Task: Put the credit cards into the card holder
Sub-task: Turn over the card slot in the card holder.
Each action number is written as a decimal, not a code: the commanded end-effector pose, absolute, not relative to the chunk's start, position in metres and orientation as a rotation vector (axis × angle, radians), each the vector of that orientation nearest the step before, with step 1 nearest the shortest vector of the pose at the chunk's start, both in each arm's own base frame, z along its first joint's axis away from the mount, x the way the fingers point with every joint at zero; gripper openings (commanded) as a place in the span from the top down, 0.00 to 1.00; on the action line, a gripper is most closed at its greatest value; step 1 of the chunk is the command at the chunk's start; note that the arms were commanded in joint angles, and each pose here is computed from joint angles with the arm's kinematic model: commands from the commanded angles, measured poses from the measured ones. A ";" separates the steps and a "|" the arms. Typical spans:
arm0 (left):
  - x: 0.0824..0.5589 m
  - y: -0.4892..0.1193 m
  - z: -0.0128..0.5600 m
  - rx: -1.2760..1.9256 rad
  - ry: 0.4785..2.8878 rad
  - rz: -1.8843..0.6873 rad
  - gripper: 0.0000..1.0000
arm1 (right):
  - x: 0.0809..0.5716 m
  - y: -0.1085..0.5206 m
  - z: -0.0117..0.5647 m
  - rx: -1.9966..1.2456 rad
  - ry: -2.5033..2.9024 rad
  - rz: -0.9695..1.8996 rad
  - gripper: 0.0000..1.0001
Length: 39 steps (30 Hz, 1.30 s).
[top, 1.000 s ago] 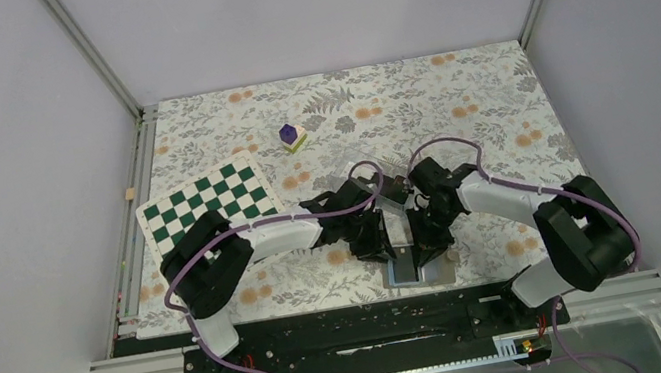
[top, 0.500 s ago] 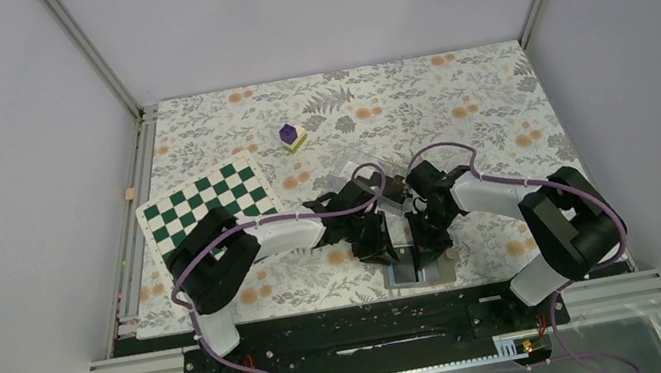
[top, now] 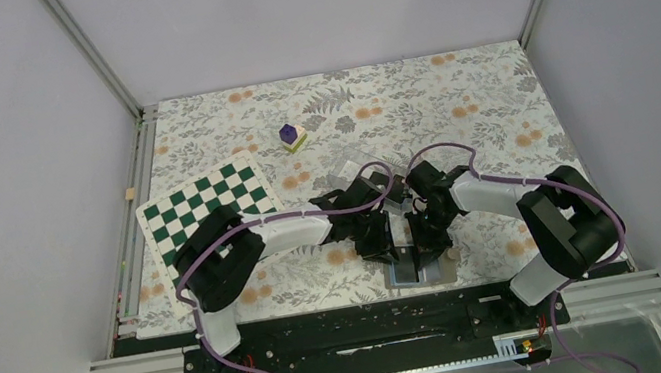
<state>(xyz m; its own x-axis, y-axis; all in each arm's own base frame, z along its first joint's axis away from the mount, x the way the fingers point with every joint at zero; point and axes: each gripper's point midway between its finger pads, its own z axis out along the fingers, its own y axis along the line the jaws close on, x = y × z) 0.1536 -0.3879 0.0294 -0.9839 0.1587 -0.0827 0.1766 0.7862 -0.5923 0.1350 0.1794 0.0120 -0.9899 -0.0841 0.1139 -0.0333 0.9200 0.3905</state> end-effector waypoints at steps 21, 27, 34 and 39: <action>0.160 -0.386 0.054 0.280 2.872 -0.955 1.00 | 0.146 0.191 0.034 0.115 -2.990 -0.684 0.95; 0.169 -0.346 0.055 0.241 2.902 -0.706 1.00 | 0.151 0.188 0.042 0.151 -3.024 -0.655 0.86; 0.173 -0.326 0.068 0.229 2.943 -0.506 1.00 | 0.156 0.195 0.030 0.160 -2.997 -0.679 0.86; 0.170 -0.342 0.072 0.268 2.969 -0.494 1.00 | 0.160 0.204 0.020 0.156 -2.965 -0.710 0.88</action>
<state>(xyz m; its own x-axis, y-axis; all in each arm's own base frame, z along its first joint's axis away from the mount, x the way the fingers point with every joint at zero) 0.1682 -0.3390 0.0673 -0.9823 0.1255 -0.1393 0.1686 0.9162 -0.3635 0.1530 0.1926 0.0220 -0.9932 -0.0981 0.0635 -0.0614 0.9005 0.4305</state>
